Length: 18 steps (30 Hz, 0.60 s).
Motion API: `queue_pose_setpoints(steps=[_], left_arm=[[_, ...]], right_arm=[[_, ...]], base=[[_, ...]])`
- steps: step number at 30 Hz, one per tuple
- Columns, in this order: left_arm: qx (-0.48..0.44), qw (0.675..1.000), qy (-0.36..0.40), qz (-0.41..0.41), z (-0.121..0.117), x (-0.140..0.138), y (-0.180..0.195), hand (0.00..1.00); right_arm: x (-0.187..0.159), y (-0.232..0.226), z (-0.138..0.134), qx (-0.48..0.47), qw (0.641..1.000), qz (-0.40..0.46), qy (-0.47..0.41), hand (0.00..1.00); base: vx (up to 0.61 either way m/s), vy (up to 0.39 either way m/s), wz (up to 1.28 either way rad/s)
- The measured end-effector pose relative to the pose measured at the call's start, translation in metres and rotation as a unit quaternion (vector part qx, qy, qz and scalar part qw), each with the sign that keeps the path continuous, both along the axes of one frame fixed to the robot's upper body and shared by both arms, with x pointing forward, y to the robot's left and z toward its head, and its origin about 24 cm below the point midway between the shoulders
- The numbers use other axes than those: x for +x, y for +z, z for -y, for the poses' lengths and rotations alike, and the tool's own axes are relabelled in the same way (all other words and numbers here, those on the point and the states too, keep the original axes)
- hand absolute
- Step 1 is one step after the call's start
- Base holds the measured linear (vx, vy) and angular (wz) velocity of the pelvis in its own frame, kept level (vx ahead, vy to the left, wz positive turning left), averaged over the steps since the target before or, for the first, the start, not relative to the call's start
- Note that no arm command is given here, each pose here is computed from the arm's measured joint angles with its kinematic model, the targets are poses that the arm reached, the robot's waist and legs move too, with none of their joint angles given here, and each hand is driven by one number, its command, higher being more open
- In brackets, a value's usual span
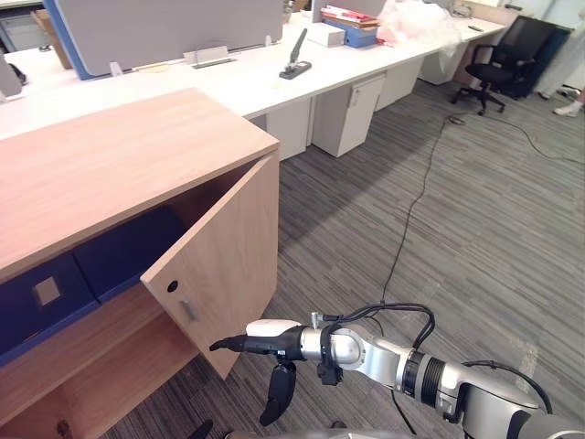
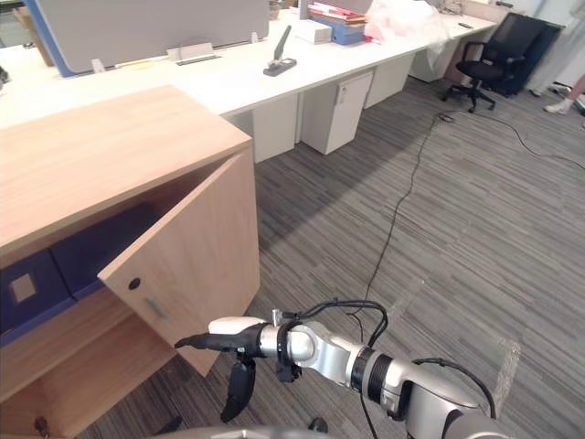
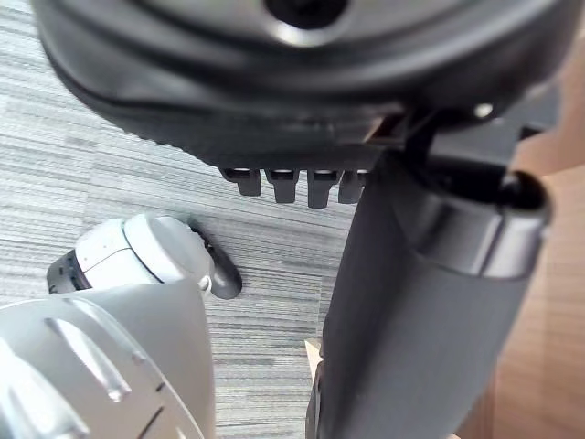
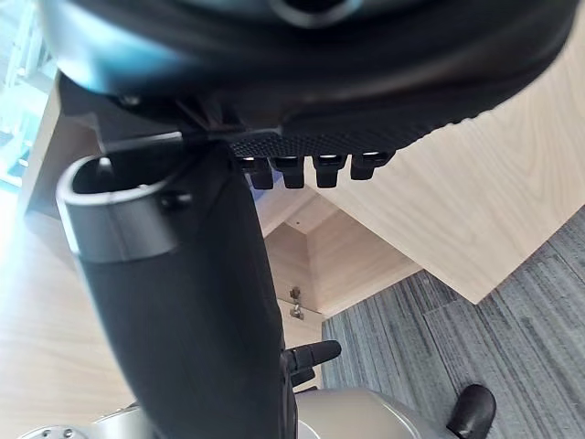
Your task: Walk over to the cabinet, pick up the folder, carry it to the office cabinet, place the folder inside the office cabinet, then close the office cabinet door
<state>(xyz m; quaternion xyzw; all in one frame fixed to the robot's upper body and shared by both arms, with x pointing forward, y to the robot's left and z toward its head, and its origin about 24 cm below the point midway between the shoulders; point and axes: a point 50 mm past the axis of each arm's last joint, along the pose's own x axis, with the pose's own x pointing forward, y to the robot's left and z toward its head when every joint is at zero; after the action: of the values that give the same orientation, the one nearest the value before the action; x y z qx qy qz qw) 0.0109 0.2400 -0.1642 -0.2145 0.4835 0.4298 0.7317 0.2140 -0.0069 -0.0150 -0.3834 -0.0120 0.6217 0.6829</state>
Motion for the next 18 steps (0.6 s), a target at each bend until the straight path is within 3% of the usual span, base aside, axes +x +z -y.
queue_pose_setpoints(steps=[9,14,18], left_arm=[[-0.021,1.000,0.015,-0.010,0.013,-0.017,-0.003,1.00],[-0.037,0.999,-0.028,-0.006,0.024,-0.011,-0.005,1.00],[-0.007,0.995,-0.099,0.015,0.008,0.009,0.001,1.00]], right_arm=[[-0.004,-0.022,-0.003,-0.043,0.999,-0.016,-0.005,1.00],[-0.006,-0.048,0.023,-0.053,0.990,-0.060,-0.118,1.00],[-0.013,-0.068,0.057,-0.049,0.965,-0.098,-0.239,1.00]], base=[[0.00,0.021,0.33],[0.05,0.092,1.07],[0.05,-0.029,1.78]])
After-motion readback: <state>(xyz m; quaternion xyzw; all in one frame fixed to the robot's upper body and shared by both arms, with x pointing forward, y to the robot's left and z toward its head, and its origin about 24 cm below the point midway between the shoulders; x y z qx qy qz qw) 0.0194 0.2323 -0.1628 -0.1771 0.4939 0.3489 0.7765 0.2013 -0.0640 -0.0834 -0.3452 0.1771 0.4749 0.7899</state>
